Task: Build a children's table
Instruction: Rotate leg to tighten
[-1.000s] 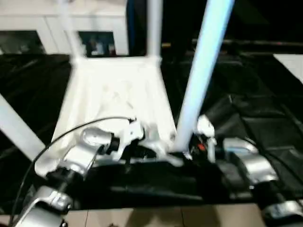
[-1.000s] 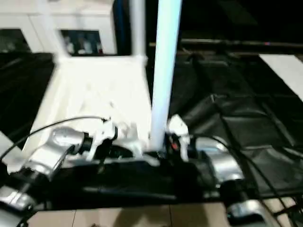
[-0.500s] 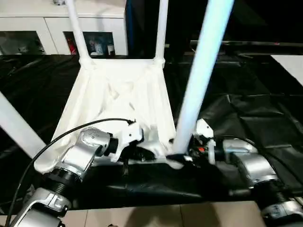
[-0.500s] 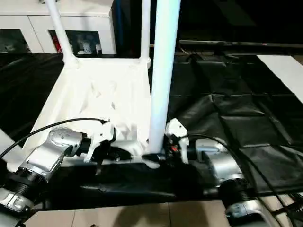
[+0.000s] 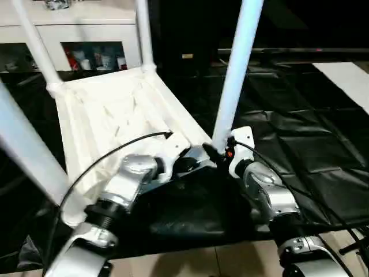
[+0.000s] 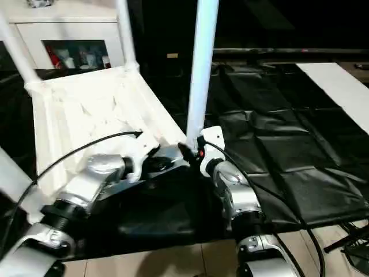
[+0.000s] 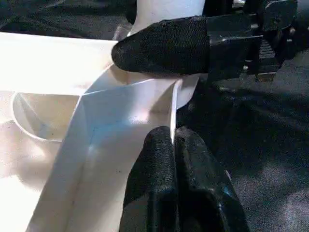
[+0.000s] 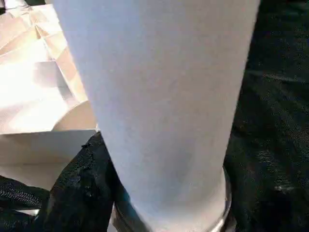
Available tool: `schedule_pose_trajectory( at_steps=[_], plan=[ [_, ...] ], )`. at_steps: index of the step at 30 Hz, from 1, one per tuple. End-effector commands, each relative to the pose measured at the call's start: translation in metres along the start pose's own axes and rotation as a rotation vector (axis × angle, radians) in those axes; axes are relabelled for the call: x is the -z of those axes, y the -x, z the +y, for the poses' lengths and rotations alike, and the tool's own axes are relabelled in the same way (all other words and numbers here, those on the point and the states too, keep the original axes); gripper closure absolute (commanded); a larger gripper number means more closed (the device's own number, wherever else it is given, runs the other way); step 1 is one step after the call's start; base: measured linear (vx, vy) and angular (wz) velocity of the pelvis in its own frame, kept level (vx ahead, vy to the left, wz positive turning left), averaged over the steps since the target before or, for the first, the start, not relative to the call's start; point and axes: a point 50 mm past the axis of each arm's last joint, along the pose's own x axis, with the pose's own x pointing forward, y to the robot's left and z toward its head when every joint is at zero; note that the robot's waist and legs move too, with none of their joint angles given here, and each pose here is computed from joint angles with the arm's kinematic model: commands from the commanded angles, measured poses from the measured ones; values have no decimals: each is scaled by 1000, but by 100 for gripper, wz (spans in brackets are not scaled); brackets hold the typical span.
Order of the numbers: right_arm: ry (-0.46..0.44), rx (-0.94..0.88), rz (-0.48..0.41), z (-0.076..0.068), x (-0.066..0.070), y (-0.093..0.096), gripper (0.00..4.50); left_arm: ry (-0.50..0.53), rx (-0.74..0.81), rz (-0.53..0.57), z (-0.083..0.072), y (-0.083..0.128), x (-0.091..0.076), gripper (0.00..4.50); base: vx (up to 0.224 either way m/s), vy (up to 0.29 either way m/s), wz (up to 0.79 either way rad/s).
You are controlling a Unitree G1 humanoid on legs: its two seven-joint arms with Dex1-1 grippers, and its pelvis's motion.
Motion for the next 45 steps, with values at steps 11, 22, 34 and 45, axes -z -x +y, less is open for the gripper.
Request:
schedule_pose_trajectory(
  at_steps=[11, 22, 34, 45],
  plan=[
    [182, -493, 52, 17, -6, 13, 106, -122, 268, -62, -12, 14, -10, 450, 0, 0, 0],
    [253, -795, 234, -8, -8, 56, 106, -153, 455, 39, -5, 48, 5, 450, 0, 0, 0],
    [118, -742, 174, 7, 1, 51, 190, -126, 379, 5, -5, 43, 2, 450, 0, 0, 0],
    [-6, -128, 98, 28, 19, 0, 193, -9, 35, -89, -11, -16, -22, 450, 0, 0, 0]
  ],
)
